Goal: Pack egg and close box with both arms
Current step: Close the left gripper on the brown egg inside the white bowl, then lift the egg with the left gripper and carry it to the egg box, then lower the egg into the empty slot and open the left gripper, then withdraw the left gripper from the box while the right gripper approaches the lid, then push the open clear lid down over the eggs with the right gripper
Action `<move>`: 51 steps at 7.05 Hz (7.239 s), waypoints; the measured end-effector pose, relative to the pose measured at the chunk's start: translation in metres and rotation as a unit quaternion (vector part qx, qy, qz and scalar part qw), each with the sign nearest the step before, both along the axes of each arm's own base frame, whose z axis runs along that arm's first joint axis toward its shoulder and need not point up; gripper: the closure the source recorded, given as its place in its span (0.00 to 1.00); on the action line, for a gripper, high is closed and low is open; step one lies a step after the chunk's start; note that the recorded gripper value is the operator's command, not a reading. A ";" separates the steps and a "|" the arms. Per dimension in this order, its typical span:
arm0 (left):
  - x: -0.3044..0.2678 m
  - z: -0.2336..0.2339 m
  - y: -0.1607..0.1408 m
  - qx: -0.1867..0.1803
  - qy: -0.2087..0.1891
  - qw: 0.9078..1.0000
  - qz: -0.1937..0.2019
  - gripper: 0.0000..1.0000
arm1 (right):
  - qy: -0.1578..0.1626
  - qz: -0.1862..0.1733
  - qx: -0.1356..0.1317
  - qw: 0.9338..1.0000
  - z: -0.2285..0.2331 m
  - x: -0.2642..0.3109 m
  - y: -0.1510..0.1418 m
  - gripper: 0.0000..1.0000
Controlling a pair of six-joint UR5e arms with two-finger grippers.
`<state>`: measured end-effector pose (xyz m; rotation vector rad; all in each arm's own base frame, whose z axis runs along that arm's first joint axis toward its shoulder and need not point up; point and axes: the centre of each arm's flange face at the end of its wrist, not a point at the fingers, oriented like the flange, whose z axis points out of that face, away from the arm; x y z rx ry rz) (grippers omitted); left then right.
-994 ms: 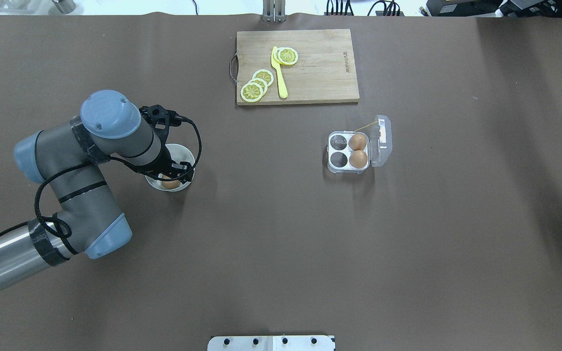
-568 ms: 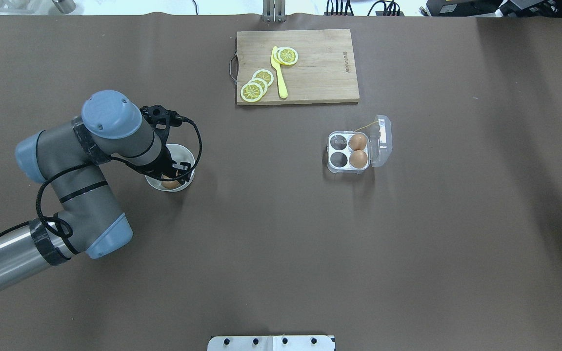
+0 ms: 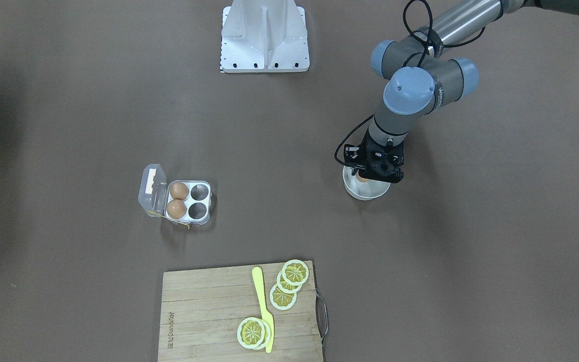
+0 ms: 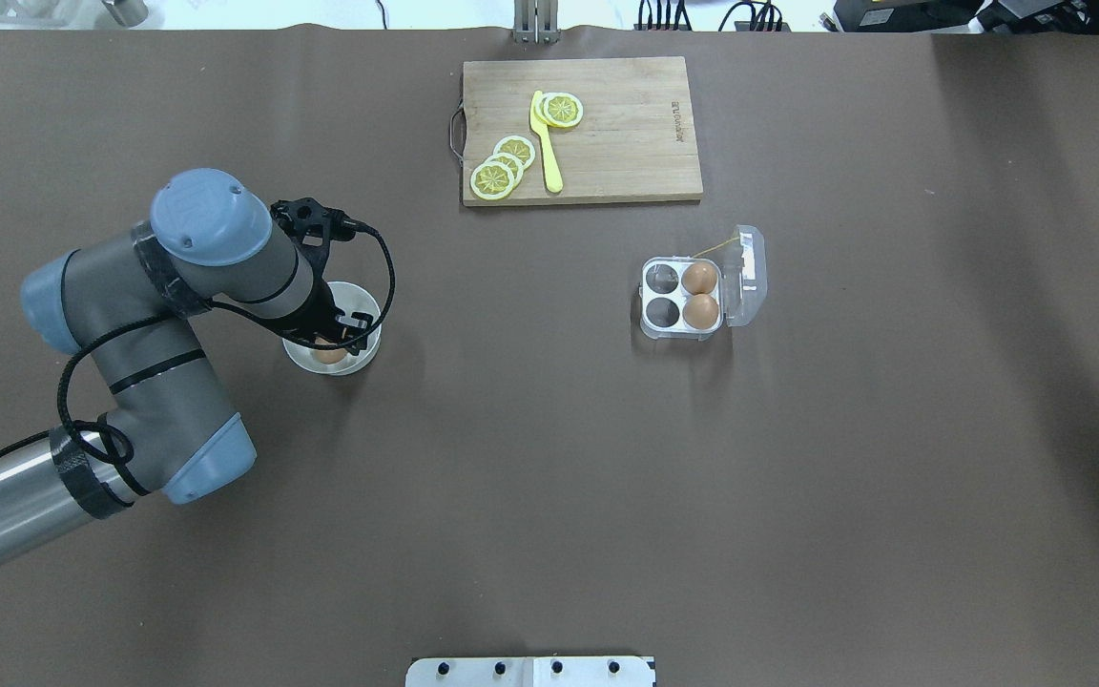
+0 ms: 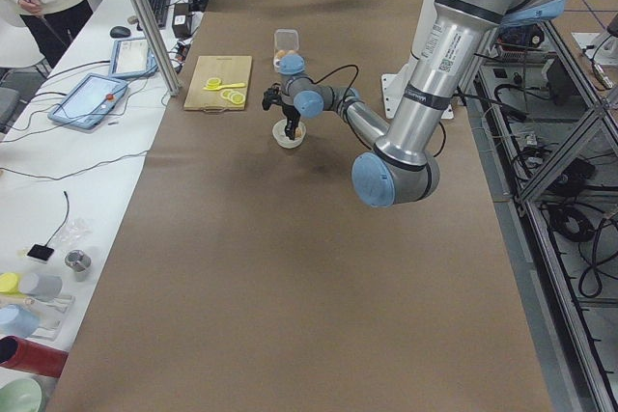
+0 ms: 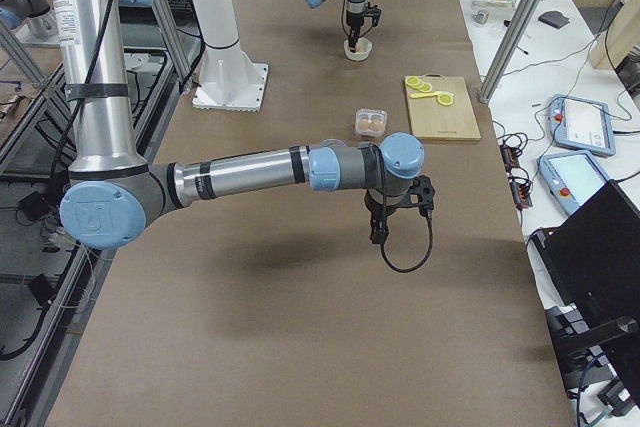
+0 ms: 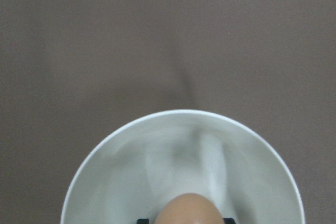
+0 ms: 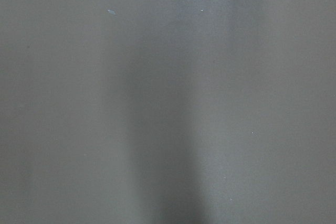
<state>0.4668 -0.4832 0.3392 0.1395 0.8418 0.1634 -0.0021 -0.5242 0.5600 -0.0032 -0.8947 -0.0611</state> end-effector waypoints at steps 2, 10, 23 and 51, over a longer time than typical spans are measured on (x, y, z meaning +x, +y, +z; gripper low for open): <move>-0.032 -0.018 -0.003 0.003 0.017 1.000 -0.013 1.00 | 0.000 0.000 0.000 1.000 0.000 0.000 0.000 0.00; 0.097 -0.183 -0.006 0.031 0.230 0.954 -0.191 1.00 | 0.002 0.003 -0.010 1.000 0.002 -0.004 -0.001 0.00; 0.254 -0.246 0.028 0.081 0.218 0.937 -0.263 0.96 | 0.001 0.004 -0.028 1.000 -0.018 -0.037 -0.007 0.00; -0.127 -0.135 -0.034 0.026 0.082 0.981 -0.174 0.02 | -0.139 0.079 0.007 0.987 -0.173 -0.339 0.013 1.00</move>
